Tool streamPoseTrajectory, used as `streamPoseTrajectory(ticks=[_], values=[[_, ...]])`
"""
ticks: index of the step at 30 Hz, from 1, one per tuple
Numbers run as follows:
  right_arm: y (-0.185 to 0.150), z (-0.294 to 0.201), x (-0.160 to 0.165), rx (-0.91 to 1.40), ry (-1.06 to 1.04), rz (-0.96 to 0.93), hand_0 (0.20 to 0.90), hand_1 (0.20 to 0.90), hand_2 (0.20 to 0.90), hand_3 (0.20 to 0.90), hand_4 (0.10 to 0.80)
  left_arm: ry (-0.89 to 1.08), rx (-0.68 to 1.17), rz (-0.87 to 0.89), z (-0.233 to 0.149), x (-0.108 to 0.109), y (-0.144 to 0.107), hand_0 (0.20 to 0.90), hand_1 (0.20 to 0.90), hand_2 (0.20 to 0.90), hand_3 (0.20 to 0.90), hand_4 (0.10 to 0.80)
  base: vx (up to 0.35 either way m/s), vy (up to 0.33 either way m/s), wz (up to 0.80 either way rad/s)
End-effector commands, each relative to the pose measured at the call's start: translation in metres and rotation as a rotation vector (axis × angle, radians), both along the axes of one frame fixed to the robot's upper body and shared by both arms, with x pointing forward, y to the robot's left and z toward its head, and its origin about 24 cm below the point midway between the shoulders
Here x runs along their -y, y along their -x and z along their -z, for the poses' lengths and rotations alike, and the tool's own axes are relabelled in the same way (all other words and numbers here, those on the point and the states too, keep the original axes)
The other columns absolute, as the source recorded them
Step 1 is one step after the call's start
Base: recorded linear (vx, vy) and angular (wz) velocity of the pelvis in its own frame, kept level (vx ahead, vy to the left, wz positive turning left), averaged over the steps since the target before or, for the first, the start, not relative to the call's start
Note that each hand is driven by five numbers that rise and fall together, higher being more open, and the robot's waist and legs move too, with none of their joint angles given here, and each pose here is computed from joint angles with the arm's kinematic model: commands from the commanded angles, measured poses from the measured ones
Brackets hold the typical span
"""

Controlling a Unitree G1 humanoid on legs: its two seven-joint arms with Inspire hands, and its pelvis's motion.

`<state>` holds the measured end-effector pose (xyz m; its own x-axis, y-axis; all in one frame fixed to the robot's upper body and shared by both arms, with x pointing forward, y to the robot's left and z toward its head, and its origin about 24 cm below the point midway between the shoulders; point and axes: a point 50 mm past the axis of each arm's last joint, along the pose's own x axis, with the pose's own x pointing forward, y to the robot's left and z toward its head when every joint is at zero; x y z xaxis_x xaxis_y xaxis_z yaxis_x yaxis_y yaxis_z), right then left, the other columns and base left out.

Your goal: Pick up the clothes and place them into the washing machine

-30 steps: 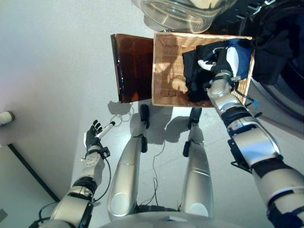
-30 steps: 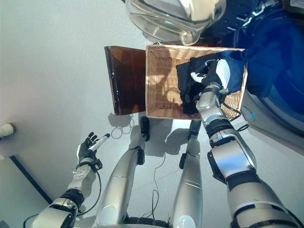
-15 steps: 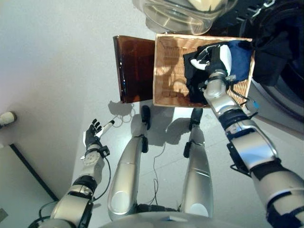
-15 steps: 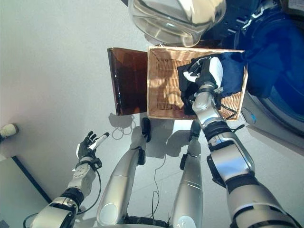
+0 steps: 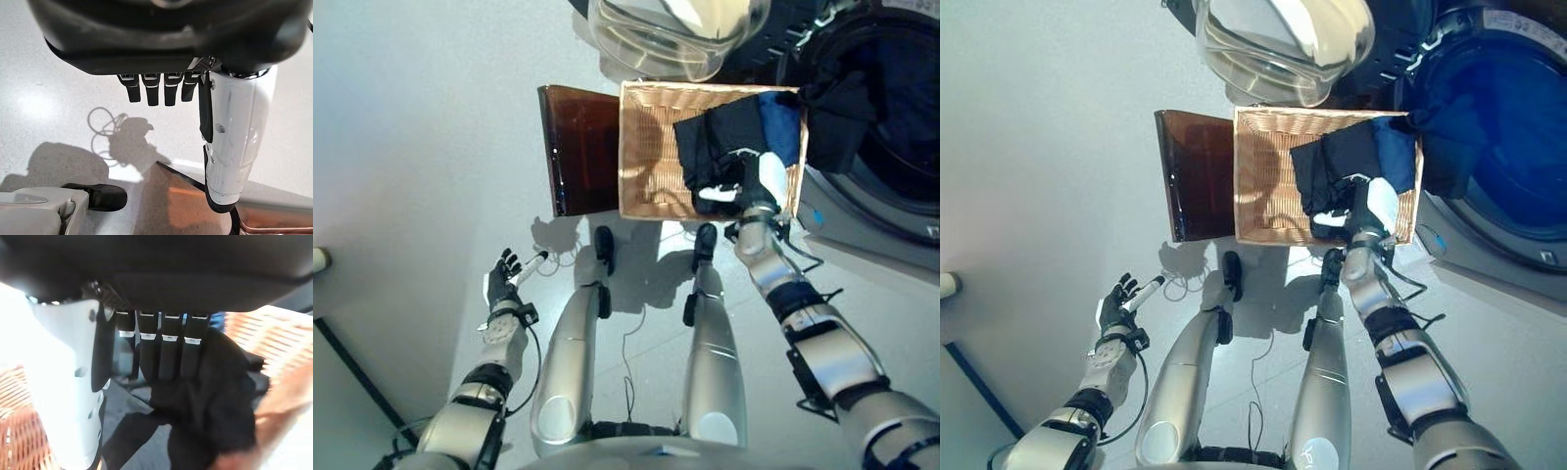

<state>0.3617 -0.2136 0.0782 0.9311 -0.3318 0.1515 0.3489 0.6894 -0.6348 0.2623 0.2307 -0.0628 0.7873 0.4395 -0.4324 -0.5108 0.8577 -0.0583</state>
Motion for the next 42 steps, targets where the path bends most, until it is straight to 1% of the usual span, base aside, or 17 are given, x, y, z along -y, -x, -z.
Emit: streamPoseTrajectory(ticks=[1, 4, 8, 9, 18, 23, 28, 31, 38, 42], values=[[0.007, -0.015, 0.01, 0.148, -0.049, 0.031, 0.9, 0.9, 0.9, 0.9, 0.8, -0.035, -0.103, -0.137, 0.022, -0.025, 0.038, 0.9, 0.9, 0.9, 0.9, 0.8, 0.029, -0.004, -0.05], [0.014, 0.0, 0.007, 0.133, -0.118, 0.043, 0.9, 0.9, 0.9, 0.9, 0.8, -0.034, -0.122, -0.136, 0.026, -0.023, 0.041, 0.9, 0.9, 0.9, 0.9, 0.8, 0.019, 0.011, 0.0], [0.018, 0.007, 0.004, 0.128, -0.151, 0.059, 0.9, 0.9, 0.9, 0.9, 0.8, -0.04, -0.122, -0.137, 0.025, -0.023, 0.041, 0.9, 0.9, 0.9, 0.9, 0.8, 0.015, 0.013, -0.09], [0.019, 0.01, 0.003, 0.131, -0.197, 0.068, 0.9, 0.9, 0.9, 0.9, 0.8, -0.043, -0.118, -0.139, 0.024, -0.023, 0.041, 0.9, 0.9, 0.9, 0.9, 0.8, 0.008, 0.008, -0.07], [0.017, 0.006, 0.005, 0.178, -0.294, 0.111, 0.9, 0.9, 0.9, 0.9, 0.8, -0.052, -0.137, -0.159, 0.027, -0.027, 0.045, 0.9, 0.9, 0.9, 0.9, 0.8, 0.008, 0.003, -0.05], [0.018, -0.004, 0.006, 0.227, -0.261, 0.116, 0.9, 0.9, 0.9, 0.9, 0.8, -0.059, -0.155, -0.16, 0.029, -0.027, 0.049, 0.9, 0.9, 0.9, 0.9, 0.8, 0.0, 0.0, 0.0], [0.025, -0.015, 0.003, 0.281, -0.135, 0.063, 0.9, 0.9, 0.9, 0.9, 0.8, -0.064, -0.167, -0.16, 0.031, -0.027, 0.053, 0.9, 0.9, 0.9, 0.9, 0.8, 0.013, -0.003, -0.04], [0.035, -0.01, 0.001, 0.271, -0.055, 0.041, 0.9, 0.9, 0.9, 0.9, 0.8, -0.073, -0.193, -0.157, 0.034, -0.026, 0.055, 0.9, 0.9, 0.9, 0.9, 0.8, 0.033, -0.003, -0.04], [0.043, 0.004, -0.004, 0.236, -0.014, 0.065, 0.9, 0.9, 0.9, 0.9, 0.8, -0.087, -0.234, -0.152, 0.038, -0.024, 0.058, 0.9, 0.9, 0.9, 0.9, 0.8, 0.017, 0.002, -0.09], [0.042, 0.003, -0.007, 0.244, -0.009, 0.082, 0.9, 0.9, 0.9, 0.9, 0.8, -0.094, -0.246, -0.154, 0.039, -0.023, 0.058, 0.9, 0.9, 0.9, 0.9, 0.8, 0.0, 0.0, 0.0]])
